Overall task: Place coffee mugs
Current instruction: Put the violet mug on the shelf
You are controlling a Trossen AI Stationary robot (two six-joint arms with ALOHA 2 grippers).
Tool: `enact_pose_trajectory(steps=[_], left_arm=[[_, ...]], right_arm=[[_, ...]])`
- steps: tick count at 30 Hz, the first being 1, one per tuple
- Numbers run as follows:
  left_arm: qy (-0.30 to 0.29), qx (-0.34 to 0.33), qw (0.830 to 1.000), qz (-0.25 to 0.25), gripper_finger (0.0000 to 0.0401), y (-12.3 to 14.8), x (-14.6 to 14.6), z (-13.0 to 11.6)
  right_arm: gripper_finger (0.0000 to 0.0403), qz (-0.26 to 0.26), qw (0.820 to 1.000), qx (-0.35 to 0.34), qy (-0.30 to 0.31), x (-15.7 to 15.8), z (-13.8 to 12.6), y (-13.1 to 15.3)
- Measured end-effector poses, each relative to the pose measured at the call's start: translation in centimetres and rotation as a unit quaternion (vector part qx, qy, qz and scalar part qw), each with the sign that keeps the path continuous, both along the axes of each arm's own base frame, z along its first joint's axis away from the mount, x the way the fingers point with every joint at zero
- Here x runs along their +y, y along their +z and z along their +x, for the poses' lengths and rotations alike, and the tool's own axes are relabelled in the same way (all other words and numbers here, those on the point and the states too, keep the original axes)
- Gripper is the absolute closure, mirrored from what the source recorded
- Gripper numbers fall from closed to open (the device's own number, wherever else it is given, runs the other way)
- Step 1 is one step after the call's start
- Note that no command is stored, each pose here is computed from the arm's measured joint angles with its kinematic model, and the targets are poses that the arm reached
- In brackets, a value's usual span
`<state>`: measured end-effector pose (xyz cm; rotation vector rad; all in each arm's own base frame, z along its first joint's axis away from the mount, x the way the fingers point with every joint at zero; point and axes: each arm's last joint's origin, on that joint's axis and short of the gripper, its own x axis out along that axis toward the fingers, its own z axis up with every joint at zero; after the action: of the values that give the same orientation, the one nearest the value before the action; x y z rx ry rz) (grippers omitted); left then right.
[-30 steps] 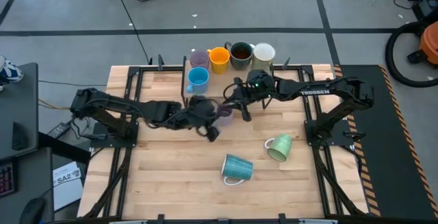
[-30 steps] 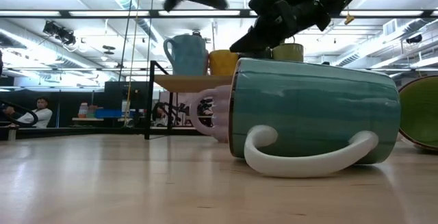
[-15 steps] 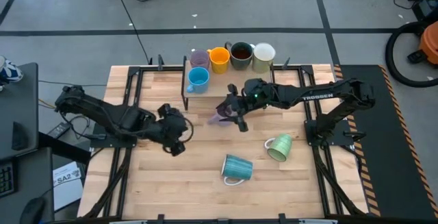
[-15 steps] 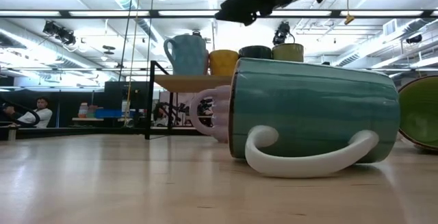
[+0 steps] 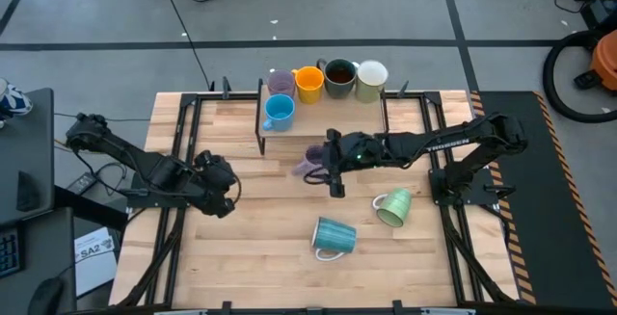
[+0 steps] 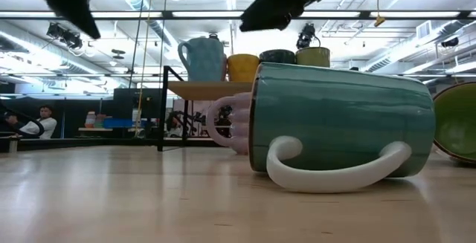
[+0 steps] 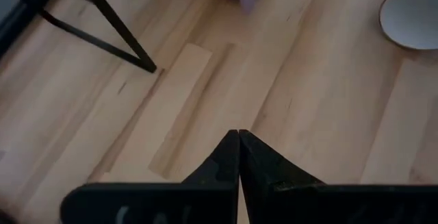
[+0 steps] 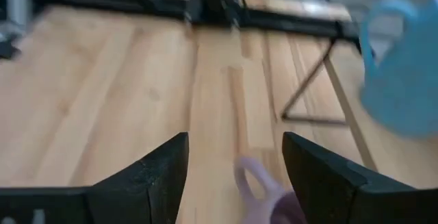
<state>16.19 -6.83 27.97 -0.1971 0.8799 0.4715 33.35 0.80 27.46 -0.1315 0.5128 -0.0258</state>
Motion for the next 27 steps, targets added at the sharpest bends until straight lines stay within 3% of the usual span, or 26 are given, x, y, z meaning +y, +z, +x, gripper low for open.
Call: enact_pose_trajectory(steps=[5, 8, 15, 27], left_arm=[[0.006, -0.028, 0.999, -0.017, 0.0392, -2.4, 0.7, -0.9], [0.006, -0.039, 0.999, -0.027, 0.0392, -3.3, 0.8, -1.0], [0.001, -0.043, 0.998, -0.035, 0.0392, -3.7, 0.7, -0.9], [-0.014, -0.049, 0.998, -0.03, 0.0392, -3.6, 0.6, -0.7]], right_arm=[[0.016, -0.014, 0.997, 0.066, -0.041, 0.0, 1.0, -0.9], [0.0161, -0.03, 0.991, 0.124, -0.036, 0.0, 2.5, -2.0], [0.0161, -0.08, 0.962, 0.259, -0.045, -0.6, 5.2, -4.5], [0.0168, -0.091, 0.933, 0.346, -0.05, -1.2, 6.8, -7.8]])
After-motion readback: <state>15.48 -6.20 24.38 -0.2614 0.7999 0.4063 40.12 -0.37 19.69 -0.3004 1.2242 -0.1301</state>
